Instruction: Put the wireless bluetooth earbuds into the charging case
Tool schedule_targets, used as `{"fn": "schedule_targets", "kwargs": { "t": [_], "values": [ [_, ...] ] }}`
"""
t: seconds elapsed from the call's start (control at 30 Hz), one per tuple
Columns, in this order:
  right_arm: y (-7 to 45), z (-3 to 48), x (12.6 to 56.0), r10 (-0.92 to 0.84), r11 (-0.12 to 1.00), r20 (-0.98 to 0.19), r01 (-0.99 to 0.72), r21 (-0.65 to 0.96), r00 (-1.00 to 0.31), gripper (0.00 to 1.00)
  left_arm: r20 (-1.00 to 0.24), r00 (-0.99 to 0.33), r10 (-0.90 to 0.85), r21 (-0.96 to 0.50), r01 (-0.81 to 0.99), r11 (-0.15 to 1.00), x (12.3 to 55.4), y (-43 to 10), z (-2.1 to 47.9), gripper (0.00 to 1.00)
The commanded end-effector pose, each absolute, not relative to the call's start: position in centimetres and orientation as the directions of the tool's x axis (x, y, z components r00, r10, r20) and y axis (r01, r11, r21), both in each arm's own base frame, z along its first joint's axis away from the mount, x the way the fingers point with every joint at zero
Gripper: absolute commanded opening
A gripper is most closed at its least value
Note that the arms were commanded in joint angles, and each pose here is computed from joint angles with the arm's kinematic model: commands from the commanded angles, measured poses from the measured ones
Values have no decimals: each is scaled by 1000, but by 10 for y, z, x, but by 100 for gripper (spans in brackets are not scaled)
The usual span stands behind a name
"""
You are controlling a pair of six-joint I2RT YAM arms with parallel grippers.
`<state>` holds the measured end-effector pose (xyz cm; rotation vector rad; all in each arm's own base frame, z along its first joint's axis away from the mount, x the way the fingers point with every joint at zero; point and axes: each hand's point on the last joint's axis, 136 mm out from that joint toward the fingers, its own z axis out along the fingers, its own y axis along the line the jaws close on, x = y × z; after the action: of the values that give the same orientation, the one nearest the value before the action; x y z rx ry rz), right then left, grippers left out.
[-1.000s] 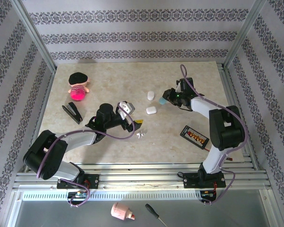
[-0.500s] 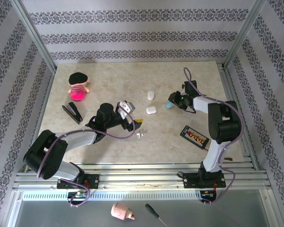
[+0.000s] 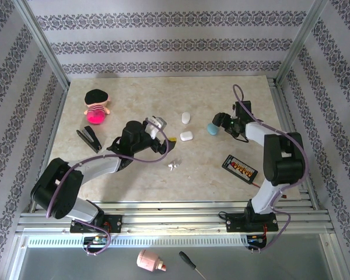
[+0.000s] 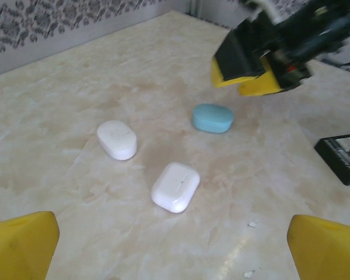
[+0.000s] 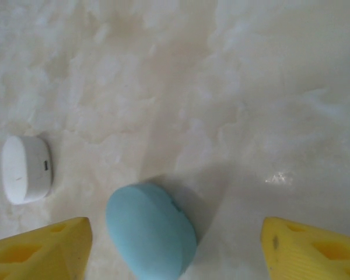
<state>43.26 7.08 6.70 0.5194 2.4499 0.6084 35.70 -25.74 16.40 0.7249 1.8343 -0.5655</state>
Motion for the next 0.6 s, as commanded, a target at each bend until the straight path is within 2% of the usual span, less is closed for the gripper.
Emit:
{"fn": "schedule_targets", "kwargs": {
  "t": [0.0,0.13,0.27,0.57],
  "values": [
    [74,88,423,419,857,-495,151,493,-762,81,-870,-426,246,-89,627,774,370,-248,142,99],
    [83,97,412,379,874,-519,112,472,-766,83,-824,-486,290,-84,612,786,385,-253,131,99],
    [88,98,404,390,859,-509,105,500,-767,83,-780,-491,388,-64,680,731,397,-271,120,99],
    [80,90,386,372,876,-509,113,469,-776,83,-533,-486,692,3,817,576,398,-310,79,100]
  ]
}}
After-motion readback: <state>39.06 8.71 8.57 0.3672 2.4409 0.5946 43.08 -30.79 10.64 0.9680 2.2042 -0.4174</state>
